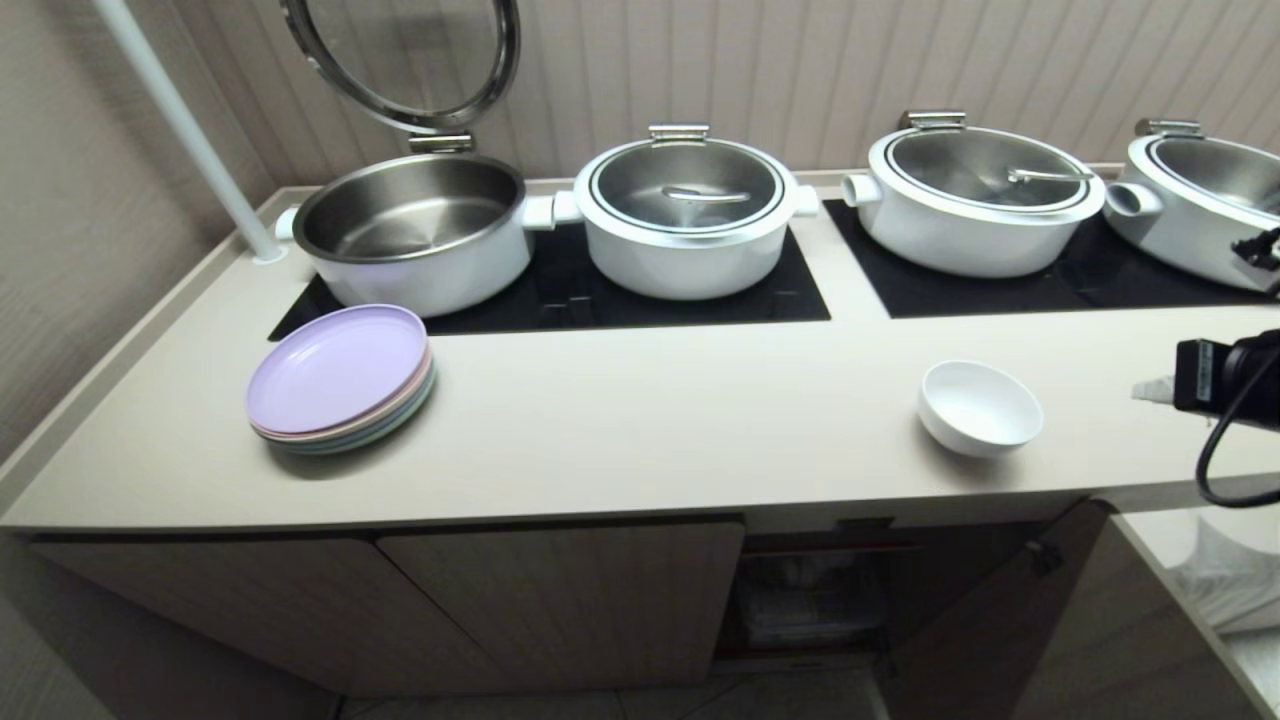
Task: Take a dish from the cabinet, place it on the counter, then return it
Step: Pick up the bowl from the table
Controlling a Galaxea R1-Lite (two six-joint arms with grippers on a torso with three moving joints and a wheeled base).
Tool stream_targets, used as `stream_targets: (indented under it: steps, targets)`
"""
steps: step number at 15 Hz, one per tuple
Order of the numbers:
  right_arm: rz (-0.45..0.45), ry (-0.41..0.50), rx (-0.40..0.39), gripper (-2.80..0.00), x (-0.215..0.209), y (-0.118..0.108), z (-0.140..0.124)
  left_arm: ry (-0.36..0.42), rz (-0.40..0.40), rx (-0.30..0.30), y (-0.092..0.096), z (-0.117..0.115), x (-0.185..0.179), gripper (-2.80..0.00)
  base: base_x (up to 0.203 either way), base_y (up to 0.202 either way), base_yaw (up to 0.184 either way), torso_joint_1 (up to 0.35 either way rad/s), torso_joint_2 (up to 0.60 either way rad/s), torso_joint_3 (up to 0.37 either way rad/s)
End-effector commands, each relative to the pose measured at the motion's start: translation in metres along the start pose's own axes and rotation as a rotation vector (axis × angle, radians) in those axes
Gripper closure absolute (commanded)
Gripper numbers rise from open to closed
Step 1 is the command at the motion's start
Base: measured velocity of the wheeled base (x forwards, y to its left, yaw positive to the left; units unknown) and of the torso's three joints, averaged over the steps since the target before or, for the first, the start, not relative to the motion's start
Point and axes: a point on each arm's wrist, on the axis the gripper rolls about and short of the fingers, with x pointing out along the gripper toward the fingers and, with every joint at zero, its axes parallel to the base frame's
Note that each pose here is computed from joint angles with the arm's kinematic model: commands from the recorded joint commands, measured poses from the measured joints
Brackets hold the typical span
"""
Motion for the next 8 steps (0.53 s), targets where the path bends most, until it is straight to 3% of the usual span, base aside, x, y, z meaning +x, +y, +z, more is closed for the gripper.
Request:
stream_targets:
  steps: [1, 5, 6, 8]
  targets:
    - [0.045, 0.018, 0.001, 0.0, 0.01, -0.001, 0.005, 0.0, 0.0, 0.001, 0.0, 0.0, 0.0, 0.0, 0.0, 0.0, 0.0, 0.0, 0.0, 0.0]
    - [0.074, 0.076, -0.047, 0.0, 0.016, -0.002, 0.001, 0.0, 0.0, 0.0, 0.0, 0.0, 0.0, 0.0, 0.0, 0.0, 0.0, 0.0, 0.0, 0.0]
    - [0.072, 0.083, -0.049, -2.8, 0.019, -0.003, 0.0, 0.0, 0.0, 0.001, 0.0, 0.0, 0.0, 0.0, 0.0, 0.0, 0.0, 0.0, 0.0, 0.0]
    - [0.07, 0.085, -0.049, -2.8, 0.021, -0.005, 0.0, 0.0, 0.0, 0.001, 0.0, 0.0, 0.0, 0.0, 0.0, 0.0, 0.0, 0.0, 0.0, 0.0]
